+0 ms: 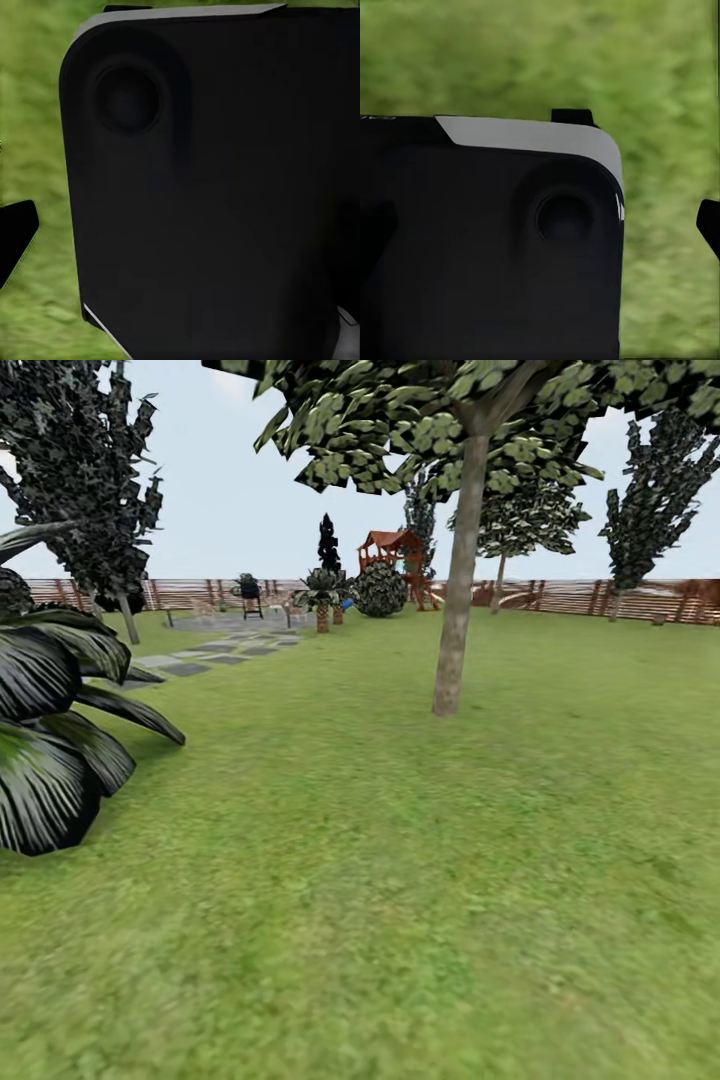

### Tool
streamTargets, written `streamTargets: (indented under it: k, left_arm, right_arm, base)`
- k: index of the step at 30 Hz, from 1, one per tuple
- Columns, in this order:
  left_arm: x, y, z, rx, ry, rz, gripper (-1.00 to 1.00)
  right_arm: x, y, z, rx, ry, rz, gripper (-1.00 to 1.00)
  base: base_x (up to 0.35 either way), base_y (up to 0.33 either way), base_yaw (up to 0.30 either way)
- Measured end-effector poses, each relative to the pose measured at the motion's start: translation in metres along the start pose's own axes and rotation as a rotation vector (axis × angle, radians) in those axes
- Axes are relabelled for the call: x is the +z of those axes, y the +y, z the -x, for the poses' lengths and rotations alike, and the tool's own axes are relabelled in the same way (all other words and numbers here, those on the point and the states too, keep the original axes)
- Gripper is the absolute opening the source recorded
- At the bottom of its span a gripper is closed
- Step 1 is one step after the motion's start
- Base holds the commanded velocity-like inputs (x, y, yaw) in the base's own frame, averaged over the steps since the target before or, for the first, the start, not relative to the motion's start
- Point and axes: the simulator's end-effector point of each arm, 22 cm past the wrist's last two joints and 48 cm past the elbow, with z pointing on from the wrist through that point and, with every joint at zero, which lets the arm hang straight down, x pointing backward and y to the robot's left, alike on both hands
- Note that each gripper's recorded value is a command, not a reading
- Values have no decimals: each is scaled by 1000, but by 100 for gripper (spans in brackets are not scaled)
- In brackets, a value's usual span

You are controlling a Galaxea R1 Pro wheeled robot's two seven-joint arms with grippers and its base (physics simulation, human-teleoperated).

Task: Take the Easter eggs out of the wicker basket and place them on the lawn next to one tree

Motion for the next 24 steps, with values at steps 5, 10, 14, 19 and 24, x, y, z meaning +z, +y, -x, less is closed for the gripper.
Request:
streamTargets:
  k: [5, 10, 14, 19, 24]
  left_arm:
    - [0, 0, 0, 0, 0, 0, 100]
    - [0, 0, 0, 0, 0, 0, 100]
    - [0, 0, 0, 0, 0, 0, 100]
    - [0, 0, 0, 0, 1, 0, 100]
    - [0, 0, 0, 0, 0, 0, 100]
  right_arm:
    - [0, 0, 0, 3, 0, 0, 100]
    - [0, 0, 0, 6, -1, -1, 100]
    - [0, 0, 0, 7, 0, -1, 100]
    - [0, 0, 0, 7, 1, -1, 100]
    - [0, 0, 0, -3, 1, 0, 100]
  base:
    - [0, 0, -297]
    - [0, 0, -297]
    - [0, 0, -297]
    - [0, 0, -272]
    - [0, 0, -49]
